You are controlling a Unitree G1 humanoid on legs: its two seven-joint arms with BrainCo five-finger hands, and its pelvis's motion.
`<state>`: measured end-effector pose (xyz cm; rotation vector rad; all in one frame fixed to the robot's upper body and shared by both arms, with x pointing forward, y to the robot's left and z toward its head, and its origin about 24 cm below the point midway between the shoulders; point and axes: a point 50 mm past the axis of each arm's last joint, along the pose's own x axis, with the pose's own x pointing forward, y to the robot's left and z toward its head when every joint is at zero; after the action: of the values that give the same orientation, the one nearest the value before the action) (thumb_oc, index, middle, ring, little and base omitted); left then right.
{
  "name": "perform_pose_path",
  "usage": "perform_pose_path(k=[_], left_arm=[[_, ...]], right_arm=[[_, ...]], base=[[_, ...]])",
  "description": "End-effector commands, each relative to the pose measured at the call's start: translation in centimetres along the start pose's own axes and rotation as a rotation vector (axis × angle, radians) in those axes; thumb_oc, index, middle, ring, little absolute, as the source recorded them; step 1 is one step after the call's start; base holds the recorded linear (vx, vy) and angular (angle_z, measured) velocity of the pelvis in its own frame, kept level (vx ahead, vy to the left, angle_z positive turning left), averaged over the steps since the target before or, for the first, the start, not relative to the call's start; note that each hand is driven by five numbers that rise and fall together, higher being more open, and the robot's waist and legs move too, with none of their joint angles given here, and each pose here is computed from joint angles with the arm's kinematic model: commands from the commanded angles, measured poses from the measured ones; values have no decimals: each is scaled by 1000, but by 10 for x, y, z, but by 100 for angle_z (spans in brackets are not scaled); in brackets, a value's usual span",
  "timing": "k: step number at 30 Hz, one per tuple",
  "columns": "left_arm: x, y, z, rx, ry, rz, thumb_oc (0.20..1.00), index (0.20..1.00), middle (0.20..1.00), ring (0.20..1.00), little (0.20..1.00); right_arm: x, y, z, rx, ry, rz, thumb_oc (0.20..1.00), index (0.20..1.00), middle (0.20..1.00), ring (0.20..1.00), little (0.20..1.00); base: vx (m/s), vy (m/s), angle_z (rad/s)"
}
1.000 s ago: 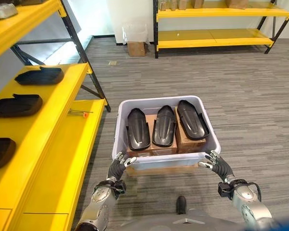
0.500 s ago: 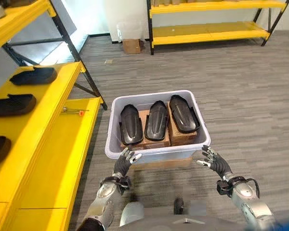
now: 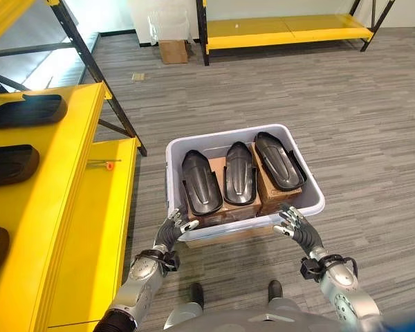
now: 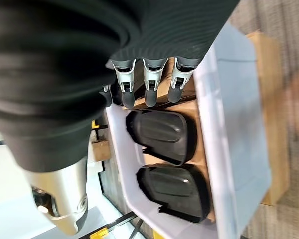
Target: Move parts from the plastic box to the shelf.
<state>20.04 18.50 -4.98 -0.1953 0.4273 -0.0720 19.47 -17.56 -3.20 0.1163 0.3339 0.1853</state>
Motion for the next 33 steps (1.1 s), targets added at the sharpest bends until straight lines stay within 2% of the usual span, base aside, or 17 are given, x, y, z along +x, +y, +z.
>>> perform_pose_path(k=[1, 8, 9, 10, 11, 15, 19, 23, 33], left_arm=[[4, -7, 22, -16, -126, -26, 1000, 1000, 1000, 1000, 1000], [-1, -6, 70, -51, -346, -62, 1000, 1000, 1000, 1000, 1000], [-2, -11, 86, -68, -418, -90, 1000, 1000, 1000, 1000, 1000], [-1, -10, 87, -68, -420, -90, 1000, 1000, 1000, 1000, 1000], [-1, -19, 102, -89, -483, -131, 1000, 1000, 1000, 1000, 1000], [-1, -29, 119, -136, -548, -179, 1000, 1000, 1000, 1000, 1000], [-5, -42, 148, -165, -655, -259, 1000, 1000, 1000, 1000, 1000], [-9, -56, 172, -181, -754, -314, 1000, 1000, 1000, 1000, 1000], [-18, -68, 192, -214, -851, -360, 1000, 1000, 1000, 1000, 1000]], right_arm=[[7, -14, 57, -42, -264, -26, 1000, 1000, 1000, 1000, 1000], [-4, -8, 158, -211, -710, -31, 1000, 1000, 1000, 1000, 1000], [0, 0, 191, -271, -844, -39, 1000, 1000, 1000, 1000, 1000], [0, 0, 191, -271, -845, -38, 1000, 1000, 1000, 1000, 1000], [13, 10, 215, -303, -903, -35, 1000, 1000, 1000, 1000, 1000], [33, 19, 244, -358, -941, -54, 1000, 1000, 1000, 1000, 1000], [63, 17, 294, -512, -934, -175, 1000, 1000, 1000, 1000, 1000], [76, 12, 332, -530, -929, -275, 1000, 1000, 1000, 1000, 1000], [65, -10, 379, -590, -977, -485, 1000, 1000, 1000, 1000, 1000]], base=[[0, 0, 0], [-59, -35, -11], [-124, -36, -18], [-204, -62, -8], [-138, -46, 1], [-115, -37, 0], [-133, -14, 2], [-97, -7, 1], [-45, 4, -6]])
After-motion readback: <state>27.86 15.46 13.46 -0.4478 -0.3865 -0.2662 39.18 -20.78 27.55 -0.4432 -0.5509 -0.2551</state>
